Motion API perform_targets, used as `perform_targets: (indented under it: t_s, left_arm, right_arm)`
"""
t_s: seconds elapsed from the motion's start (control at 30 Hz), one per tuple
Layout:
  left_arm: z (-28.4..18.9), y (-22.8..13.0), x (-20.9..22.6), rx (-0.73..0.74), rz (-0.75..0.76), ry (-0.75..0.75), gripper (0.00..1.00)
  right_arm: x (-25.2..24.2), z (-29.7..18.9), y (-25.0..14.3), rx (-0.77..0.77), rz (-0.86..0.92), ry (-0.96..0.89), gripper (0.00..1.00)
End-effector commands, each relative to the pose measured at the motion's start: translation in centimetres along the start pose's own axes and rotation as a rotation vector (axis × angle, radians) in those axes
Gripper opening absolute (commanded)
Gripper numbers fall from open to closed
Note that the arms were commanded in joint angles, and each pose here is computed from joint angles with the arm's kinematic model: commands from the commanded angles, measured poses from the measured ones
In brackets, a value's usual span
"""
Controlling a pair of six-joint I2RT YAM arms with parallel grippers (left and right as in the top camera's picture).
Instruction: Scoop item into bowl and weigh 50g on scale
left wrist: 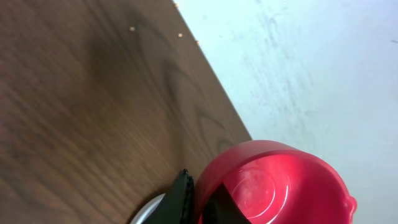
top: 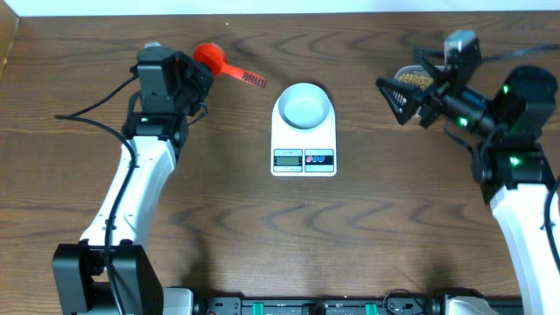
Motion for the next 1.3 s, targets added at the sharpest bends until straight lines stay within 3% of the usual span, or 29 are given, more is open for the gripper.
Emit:
perform_targets:
  t_s: [0.0, 0.27, 0.67, 0.8, 0.9, 1.07, 1.27]
  left_arm:
    - [-0.2, -0.8, -1.3, -0.018, -0.028, -0.036, 0.07]
    - [-0.1, -5.3, -3.3, 0.073, -0.107, -0.081, 0.07]
    - [-0.4, -10.3, -4.6, 0.172, -0.077, -0.104, 0.07]
    - [-0.4, -10.4, -4.7, 0.173, -0.076, -0.105, 0.07]
    - [-0.4, -10.3, -4.6, 0.170, -0.076, -0.103, 0.07]
    - [-0.4, -10.8, -4.3, 0.183, -0.072, -0.083, 0.07]
    - [-0.6, -12.6, -4.6, 0.217, -0.051, -0.088, 0.07]
  right_arm:
    - [1.3, 1.5, 0.9, 0.002, 0.044, 0.100, 0.99]
    - [3.1, 3.5, 0.2, 0.021, 0.041, 0.171, 0.99]
    - [3.5, 4.0, 0.5, 0.009, 0.096, 0.173, 0.99]
    - [2.5, 5.5, -0.3, 0.026, 0.262, 0.050, 0.81]
    - [2.4, 6.9, -1.4, 0.046, 0.331, 0.000, 0.76]
    - [3.5, 9.3, -2.9, 0.077, 0.388, 0.032, 0.58]
    - [4.7, 10.8, -4.2, 0.106, 0.390, 0.068, 0.48]
Point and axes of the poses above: each gripper's point midway between its finger pads, its own z axis out along the fingers, its own x axis along the line the jaws close on, y = z × x, the point moved 4 cm from there along -z, back along the fingers, and after that the axes turned 8 degrees about -z, right-handed, at the moved point
